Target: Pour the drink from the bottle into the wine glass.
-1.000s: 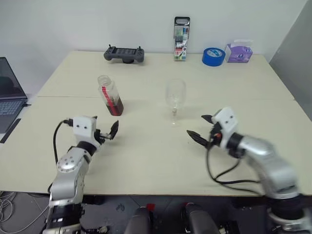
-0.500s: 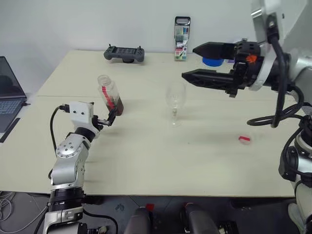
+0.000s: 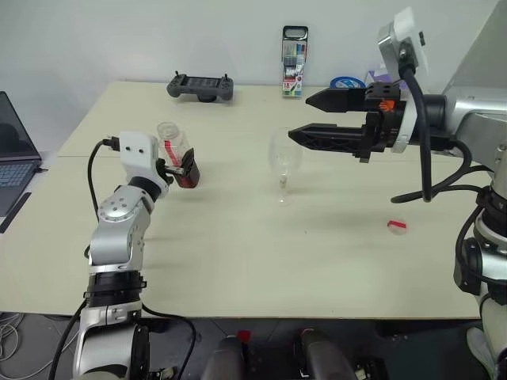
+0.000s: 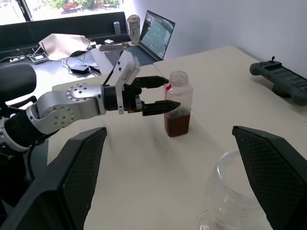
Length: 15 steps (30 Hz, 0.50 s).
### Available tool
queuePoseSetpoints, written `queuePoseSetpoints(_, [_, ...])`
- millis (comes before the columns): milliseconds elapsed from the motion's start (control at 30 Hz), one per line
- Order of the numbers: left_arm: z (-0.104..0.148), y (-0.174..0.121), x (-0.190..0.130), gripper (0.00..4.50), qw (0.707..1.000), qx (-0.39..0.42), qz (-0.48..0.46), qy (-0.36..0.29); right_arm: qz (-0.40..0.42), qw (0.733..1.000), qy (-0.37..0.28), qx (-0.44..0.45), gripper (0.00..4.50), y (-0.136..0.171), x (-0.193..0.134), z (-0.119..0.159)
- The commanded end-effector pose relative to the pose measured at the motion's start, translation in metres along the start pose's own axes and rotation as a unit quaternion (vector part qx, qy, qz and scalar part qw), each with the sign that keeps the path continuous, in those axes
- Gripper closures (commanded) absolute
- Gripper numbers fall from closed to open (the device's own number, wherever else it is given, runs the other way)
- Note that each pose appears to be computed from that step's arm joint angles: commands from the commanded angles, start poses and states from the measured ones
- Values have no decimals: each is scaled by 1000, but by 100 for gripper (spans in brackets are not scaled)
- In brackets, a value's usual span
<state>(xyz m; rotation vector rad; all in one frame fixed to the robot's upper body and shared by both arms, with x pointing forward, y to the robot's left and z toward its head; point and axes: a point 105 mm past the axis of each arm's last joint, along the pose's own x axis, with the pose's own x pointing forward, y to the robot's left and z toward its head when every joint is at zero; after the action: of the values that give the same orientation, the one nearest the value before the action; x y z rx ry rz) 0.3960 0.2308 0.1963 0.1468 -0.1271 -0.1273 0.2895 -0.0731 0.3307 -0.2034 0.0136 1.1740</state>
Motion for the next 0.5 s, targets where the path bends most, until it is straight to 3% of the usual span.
queuePoseSetpoints(33, [9, 9, 4, 0, 1000, 19, 15, -14, -1, 999, -22, -28, 3, 4, -4, 16])
queuePoseSetpoints(500, [7, 17, 25, 0, 999, 7, 15, -35, -23, 999, -13, -32, 3, 1, -6, 9])
